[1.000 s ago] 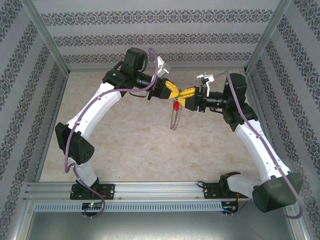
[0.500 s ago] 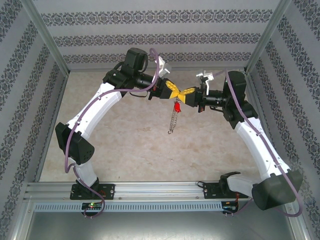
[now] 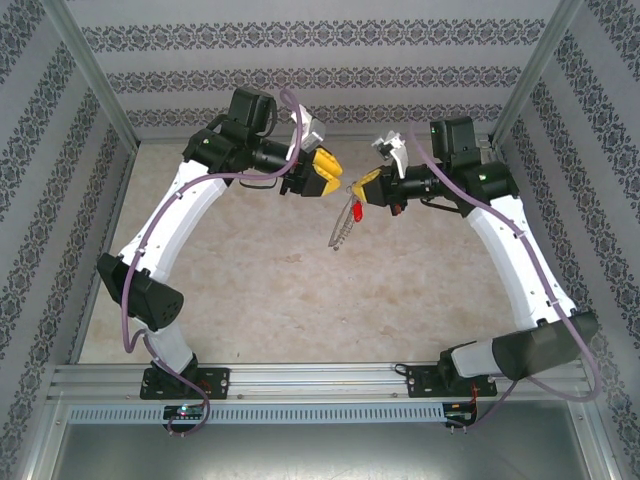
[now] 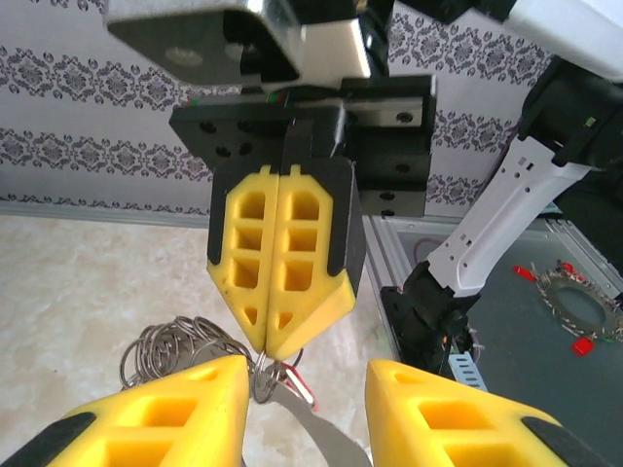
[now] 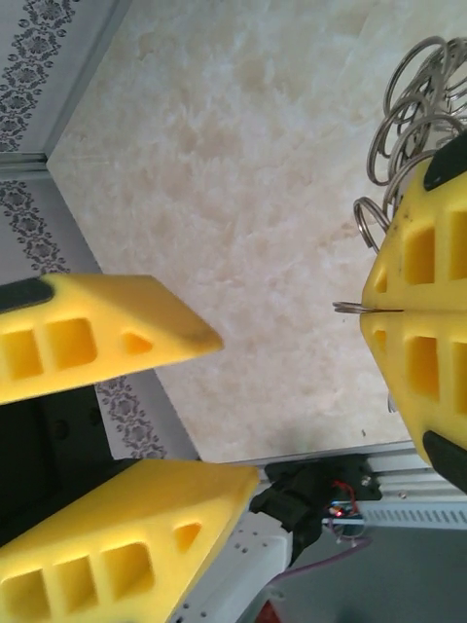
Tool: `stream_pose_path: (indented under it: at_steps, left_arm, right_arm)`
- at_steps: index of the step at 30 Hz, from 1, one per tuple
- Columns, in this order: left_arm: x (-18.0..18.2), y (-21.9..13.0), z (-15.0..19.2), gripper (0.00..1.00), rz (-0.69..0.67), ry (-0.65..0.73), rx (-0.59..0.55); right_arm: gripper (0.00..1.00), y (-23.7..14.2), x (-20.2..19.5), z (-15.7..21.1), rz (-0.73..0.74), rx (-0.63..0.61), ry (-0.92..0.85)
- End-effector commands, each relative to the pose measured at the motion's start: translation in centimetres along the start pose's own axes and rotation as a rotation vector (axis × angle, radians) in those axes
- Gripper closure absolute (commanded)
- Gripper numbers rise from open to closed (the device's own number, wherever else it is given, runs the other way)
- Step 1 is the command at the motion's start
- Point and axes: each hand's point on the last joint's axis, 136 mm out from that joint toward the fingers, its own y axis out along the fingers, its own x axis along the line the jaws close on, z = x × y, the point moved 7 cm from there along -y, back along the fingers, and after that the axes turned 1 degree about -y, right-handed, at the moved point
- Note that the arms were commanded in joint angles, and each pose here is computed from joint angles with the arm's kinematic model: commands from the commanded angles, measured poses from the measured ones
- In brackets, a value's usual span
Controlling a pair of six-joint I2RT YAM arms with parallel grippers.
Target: Put the keys on the keyring
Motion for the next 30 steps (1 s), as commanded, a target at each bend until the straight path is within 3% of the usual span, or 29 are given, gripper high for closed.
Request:
stream_pose_path:
  at_steps: [1,30]
  left_arm:
    - [-1.1,-0.7,0.0,0.63,0.006,0.013,0.024]
    - [-0.9,2.3,1.9,0.67,0.169,-0.081,0.045]
  right_arm:
    - [1.00,-0.4,1.4,0.0,0.028,0.118,-0.078]
    - [1.00,0.5,2.4,-1.1,-0.009,0.173,-0.151]
